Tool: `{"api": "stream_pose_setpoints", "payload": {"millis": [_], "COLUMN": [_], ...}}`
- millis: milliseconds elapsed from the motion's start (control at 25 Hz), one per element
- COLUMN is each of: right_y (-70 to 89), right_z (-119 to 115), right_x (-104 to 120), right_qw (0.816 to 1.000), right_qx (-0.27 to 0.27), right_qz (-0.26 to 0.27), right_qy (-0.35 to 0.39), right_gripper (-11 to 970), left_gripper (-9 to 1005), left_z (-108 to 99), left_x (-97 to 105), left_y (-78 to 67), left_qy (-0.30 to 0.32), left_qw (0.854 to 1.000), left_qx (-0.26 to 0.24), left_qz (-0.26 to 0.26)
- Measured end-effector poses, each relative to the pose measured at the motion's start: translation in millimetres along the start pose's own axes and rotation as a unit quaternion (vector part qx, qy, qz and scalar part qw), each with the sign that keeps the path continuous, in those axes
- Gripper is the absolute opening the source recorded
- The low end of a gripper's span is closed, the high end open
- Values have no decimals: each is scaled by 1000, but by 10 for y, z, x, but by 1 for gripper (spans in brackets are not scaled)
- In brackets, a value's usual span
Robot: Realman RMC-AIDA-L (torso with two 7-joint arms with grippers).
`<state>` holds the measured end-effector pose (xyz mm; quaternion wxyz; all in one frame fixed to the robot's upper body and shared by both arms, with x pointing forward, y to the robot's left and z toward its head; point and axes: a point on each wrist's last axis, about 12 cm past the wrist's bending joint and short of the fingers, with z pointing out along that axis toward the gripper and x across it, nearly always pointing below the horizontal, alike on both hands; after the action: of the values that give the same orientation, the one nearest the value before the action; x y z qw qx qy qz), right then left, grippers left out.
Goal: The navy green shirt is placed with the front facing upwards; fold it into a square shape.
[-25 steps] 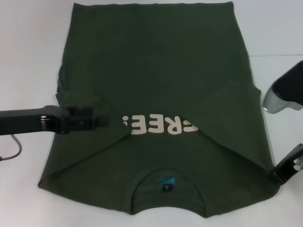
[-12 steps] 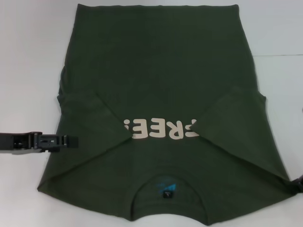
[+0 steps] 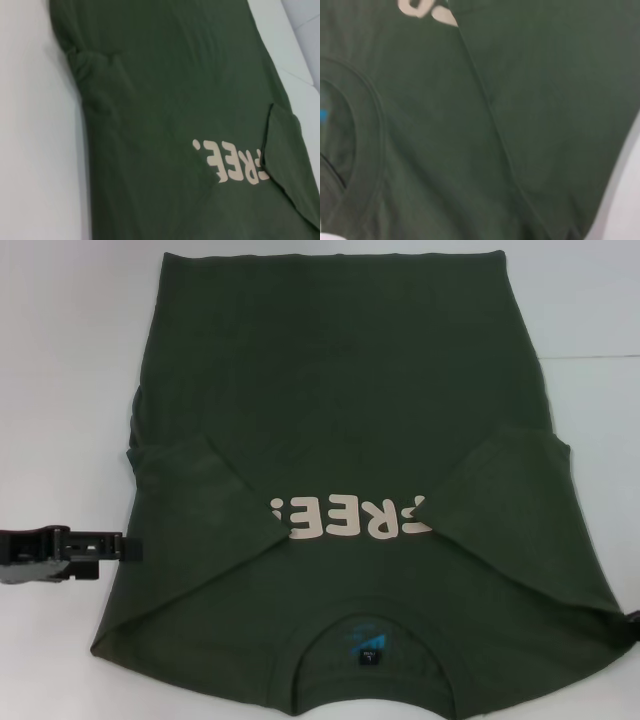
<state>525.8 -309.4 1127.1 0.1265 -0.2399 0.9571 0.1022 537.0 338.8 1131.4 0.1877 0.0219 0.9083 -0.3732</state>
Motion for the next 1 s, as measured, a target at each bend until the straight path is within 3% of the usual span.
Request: {"api": "stream_pose_setpoints", "payload": {"millis": [360, 1000], "right_y": [44, 77], "right_z": [15, 28], "right_x": [-60, -131], "right_qw": [1000, 999], "right_qx": [-11, -21], "right_qz": [-6, -12], "right_qy": [-11, -22], "right_gripper": [38, 38], "left_gripper": [890, 885], "left_z": [-9, 210], "left_x": [70, 65], "left_y": [93, 115], "left_qy": [44, 86], "left_qw": [996, 988], "left_qx": [-56, -88], "left_qz": [-61, -89]}}
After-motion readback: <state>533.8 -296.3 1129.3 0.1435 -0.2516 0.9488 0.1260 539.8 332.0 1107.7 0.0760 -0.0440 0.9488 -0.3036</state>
